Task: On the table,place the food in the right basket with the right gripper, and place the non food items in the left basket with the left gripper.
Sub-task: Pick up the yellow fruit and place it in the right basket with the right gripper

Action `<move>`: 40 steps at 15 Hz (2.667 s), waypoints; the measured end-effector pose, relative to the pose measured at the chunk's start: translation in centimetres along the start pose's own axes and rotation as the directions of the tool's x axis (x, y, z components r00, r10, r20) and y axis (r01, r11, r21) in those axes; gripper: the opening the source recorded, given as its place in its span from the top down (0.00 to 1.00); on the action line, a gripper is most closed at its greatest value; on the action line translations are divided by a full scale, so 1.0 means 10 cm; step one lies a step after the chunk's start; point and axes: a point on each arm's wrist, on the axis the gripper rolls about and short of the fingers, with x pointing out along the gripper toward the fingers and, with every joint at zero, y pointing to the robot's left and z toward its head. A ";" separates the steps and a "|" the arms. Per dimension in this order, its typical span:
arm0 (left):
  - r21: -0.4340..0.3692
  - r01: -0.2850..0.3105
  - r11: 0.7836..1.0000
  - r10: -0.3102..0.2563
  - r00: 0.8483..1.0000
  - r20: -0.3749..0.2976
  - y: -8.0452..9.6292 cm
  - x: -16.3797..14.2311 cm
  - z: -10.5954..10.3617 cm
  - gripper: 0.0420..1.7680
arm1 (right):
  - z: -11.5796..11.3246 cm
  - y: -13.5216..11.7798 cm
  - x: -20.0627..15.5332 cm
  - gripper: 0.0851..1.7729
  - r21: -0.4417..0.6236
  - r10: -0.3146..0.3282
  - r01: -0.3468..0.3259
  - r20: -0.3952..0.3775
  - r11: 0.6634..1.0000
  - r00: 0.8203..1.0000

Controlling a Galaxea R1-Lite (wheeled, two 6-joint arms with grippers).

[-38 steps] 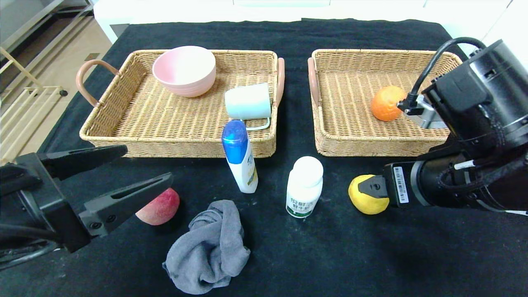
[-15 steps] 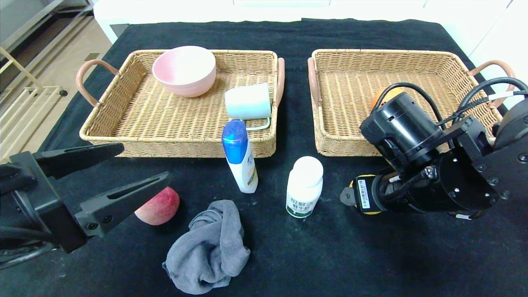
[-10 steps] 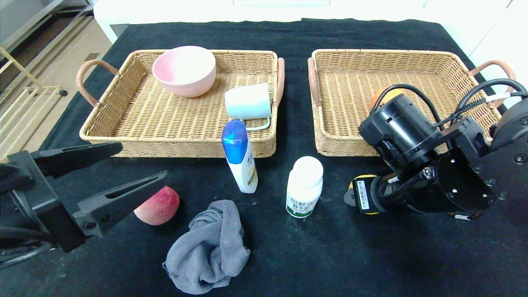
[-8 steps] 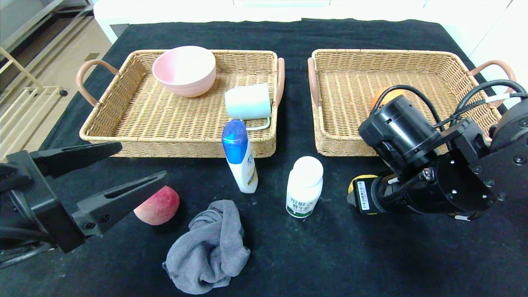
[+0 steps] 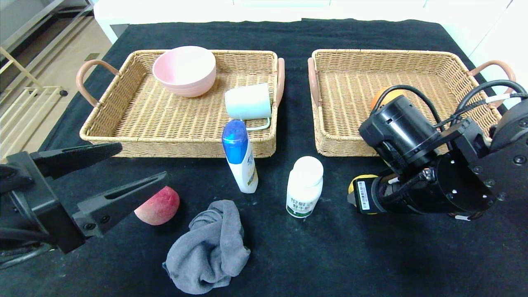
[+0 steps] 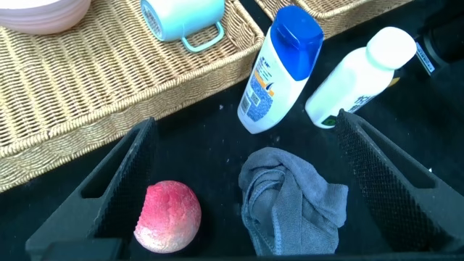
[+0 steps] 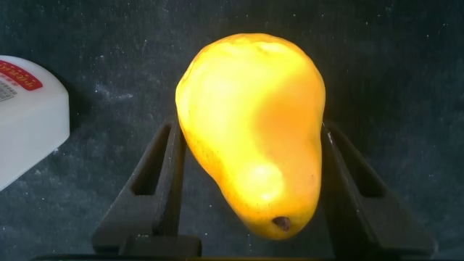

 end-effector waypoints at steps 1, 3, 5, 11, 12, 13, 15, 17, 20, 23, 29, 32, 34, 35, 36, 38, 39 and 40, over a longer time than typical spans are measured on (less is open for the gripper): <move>-0.001 0.000 1.000 0.000 1.000 0.000 0.00 0.00 0.00 0.00 | 0.00 0.00 0.00 0.39 0.000 0.003 -0.003 -0.002 1.000 1.000; 0.000 0.001 1.000 -0.001 1.000 -0.001 0.00 0.00 0.00 0.00 | 0.00 0.00 0.00 0.39 -0.001 0.004 -0.004 -0.003 1.000 1.000; 0.008 0.002 1.000 -0.002 1.000 -0.003 0.00 0.00 -0.01 0.00 | 0.00 0.00 0.00 0.39 -0.001 0.003 -0.003 -0.003 1.000 1.000; 0.010 0.005 1.000 -0.005 1.000 -0.008 -0.01 0.00 -0.02 0.00 | 0.05 -0.02 -0.33 0.39 -0.005 0.060 -0.060 0.067 0.998 0.996; 0.013 0.006 1.000 -0.006 1.000 -0.009 -0.01 0.00 -0.03 0.00 | 0.07 -0.04 -0.40 0.39 -0.016 0.074 -0.073 0.084 0.997 0.994; 0.014 0.007 1.000 -0.007 1.000 -0.008 -0.01 0.00 -0.03 0.00 | 0.08 -0.06 -0.46 0.39 -0.035 0.083 -0.080 0.099 0.996 0.992; 0.015 0.007 1.000 -0.007 1.000 -0.008 -0.01 -0.01 -0.03 0.00 | 0.14 -0.12 -0.57 0.39 -0.056 0.090 -0.083 0.138 0.995 0.986; 0.015 0.007 1.000 -0.007 1.000 -0.008 -0.01 -0.01 -0.03 0.00 | 0.22 -0.20 -0.63 0.39 -0.064 0.080 -0.069 0.177 0.996 0.981; 0.015 0.007 1.000 -0.006 1.000 -0.007 -0.01 -0.01 -0.03 0.00 | 0.36 -0.31 -0.70 0.39 -0.048 0.065 -0.056 0.226 0.997 0.972; 0.015 0.007 1.000 -0.007 1.000 -0.006 -0.01 -0.01 -0.03 0.00 | 0.56 -0.41 -0.74 0.39 0.000 0.045 -0.047 0.292 0.999 0.955; 0.017 0.005 1.000 -0.005 1.000 -0.001 -0.01 -0.02 -0.02 0.00 | 0.94 -0.40 -0.59 0.39 0.049 0.042 -0.074 0.478 0.996 0.878; 0.018 0.004 1.000 -0.004 1.000 0.005 -0.01 -0.03 -0.01 0.00 | 1.04 -0.37 -0.46 0.39 0.043 0.037 -0.070 0.525 0.997 0.850; 0.018 0.004 1.000 -0.004 1.000 0.006 -0.02 -0.03 0.00 0.00 | 1.09 -0.34 -0.39 0.39 0.040 0.034 -0.067 0.547 0.997 0.837; 0.019 0.005 1.000 -0.005 1.000 0.006 -0.02 -0.03 0.00 0.00 | 1.10 -0.33 -0.34 0.39 0.040 0.034 -0.067 0.552 0.997 0.833; 0.018 0.005 1.000 -0.005 1.000 0.005 -0.02 -0.03 0.00 0.00 | 1.12 -0.31 -0.29 0.39 0.035 0.031 -0.061 0.558 0.997 0.829; 0.018 0.006 1.000 -0.006 1.000 0.004 -0.02 -0.03 -0.01 0.00 | 1.18 -0.28 -0.18 0.39 0.029 0.030 -0.058 0.588 0.998 0.809; 0.018 0.005 1.000 -0.005 1.000 0.004 -0.02 -0.03 -0.01 0.00 | 1.20 -0.26 -0.15 0.39 0.031 0.030 -0.061 0.596 0.998 0.802; 0.018 0.006 1.000 -0.006 1.000 0.003 -0.02 -0.03 -0.01 0.00 | 1.21 -0.25 -0.11 0.39 0.031 0.028 -0.058 0.595 0.998 0.803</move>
